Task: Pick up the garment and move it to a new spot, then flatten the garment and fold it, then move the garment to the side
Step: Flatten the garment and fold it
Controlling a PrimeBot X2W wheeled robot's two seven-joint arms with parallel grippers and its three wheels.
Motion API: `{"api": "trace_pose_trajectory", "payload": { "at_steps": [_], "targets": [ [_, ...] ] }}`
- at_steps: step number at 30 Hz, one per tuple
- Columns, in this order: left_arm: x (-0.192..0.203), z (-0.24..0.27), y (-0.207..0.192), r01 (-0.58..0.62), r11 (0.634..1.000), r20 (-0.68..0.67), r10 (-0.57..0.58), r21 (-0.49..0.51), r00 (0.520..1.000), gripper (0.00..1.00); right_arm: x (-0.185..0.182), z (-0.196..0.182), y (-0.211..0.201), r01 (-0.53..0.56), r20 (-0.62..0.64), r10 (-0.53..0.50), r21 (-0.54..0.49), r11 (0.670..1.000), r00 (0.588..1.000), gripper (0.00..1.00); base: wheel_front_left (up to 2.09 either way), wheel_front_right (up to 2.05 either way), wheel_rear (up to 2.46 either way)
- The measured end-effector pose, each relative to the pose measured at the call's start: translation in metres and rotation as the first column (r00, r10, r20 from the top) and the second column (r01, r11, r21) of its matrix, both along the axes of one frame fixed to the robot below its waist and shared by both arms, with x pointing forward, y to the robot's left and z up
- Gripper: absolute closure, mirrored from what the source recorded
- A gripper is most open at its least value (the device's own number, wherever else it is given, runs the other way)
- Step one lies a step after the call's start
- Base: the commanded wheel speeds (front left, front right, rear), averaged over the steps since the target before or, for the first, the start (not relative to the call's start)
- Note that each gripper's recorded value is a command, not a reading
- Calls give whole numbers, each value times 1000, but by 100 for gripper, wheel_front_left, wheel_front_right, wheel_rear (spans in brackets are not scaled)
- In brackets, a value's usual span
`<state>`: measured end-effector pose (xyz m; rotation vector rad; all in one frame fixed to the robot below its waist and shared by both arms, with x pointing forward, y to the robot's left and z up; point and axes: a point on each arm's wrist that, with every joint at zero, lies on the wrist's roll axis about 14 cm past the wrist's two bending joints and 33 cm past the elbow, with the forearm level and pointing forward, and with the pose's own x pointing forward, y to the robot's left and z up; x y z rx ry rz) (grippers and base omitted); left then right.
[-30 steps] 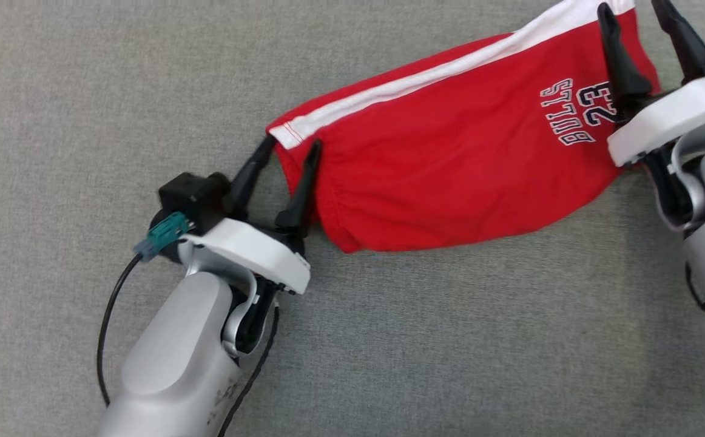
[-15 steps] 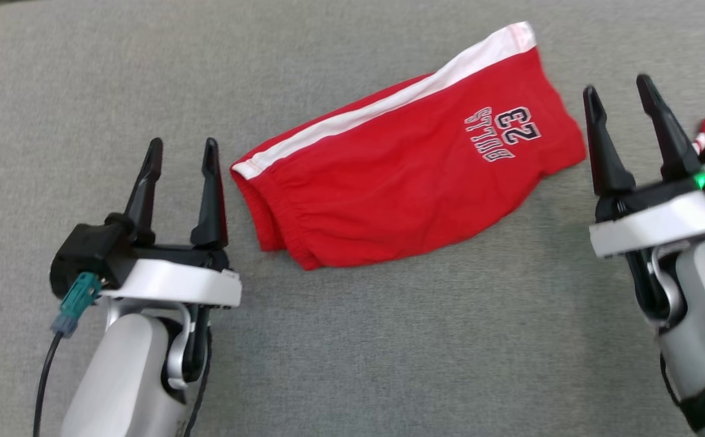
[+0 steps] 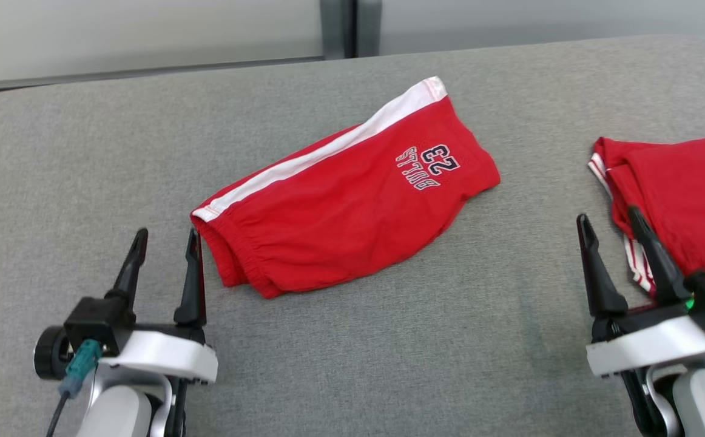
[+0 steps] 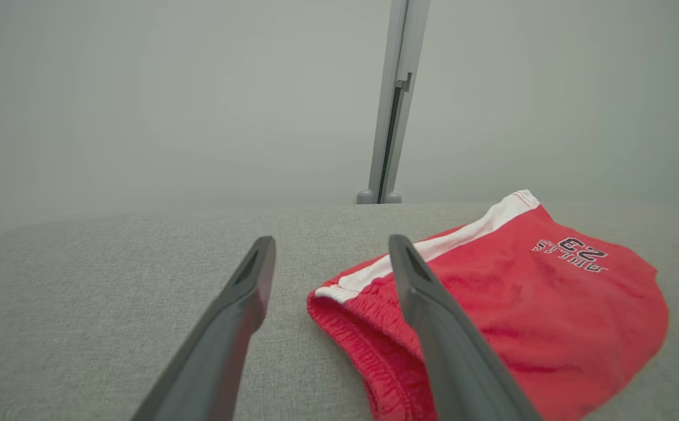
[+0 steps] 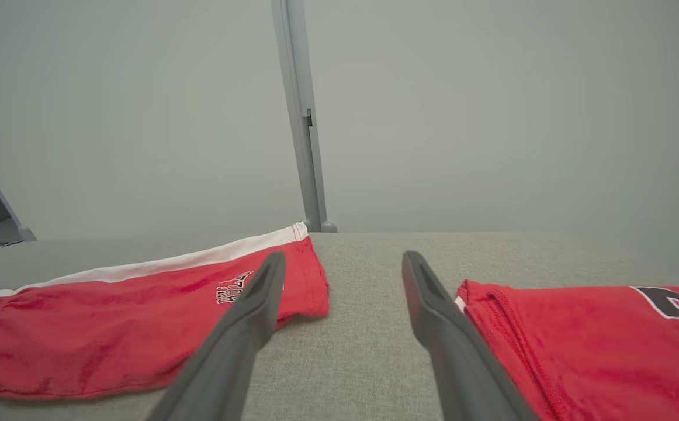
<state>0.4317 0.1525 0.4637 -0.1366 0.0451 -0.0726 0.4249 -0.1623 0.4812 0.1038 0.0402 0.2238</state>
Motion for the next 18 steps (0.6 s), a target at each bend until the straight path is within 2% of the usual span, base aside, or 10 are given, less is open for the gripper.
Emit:
{"api": "trace_pose_trajectory", "payload": {
  "at_steps": [5,18],
  "targets": [
    [-7,-4,-7,16,1000,-15,-16,-2,1000,0,-12,6,-7,26,-4,-26,-9,1000,1000,0,0,0,0],
    [-8,-9,-6,11,1000,-29,-11,6,1000,0,-11,10,-9,33,-9,-33,-11,999,999,0,0,0,0]
  ]
}}
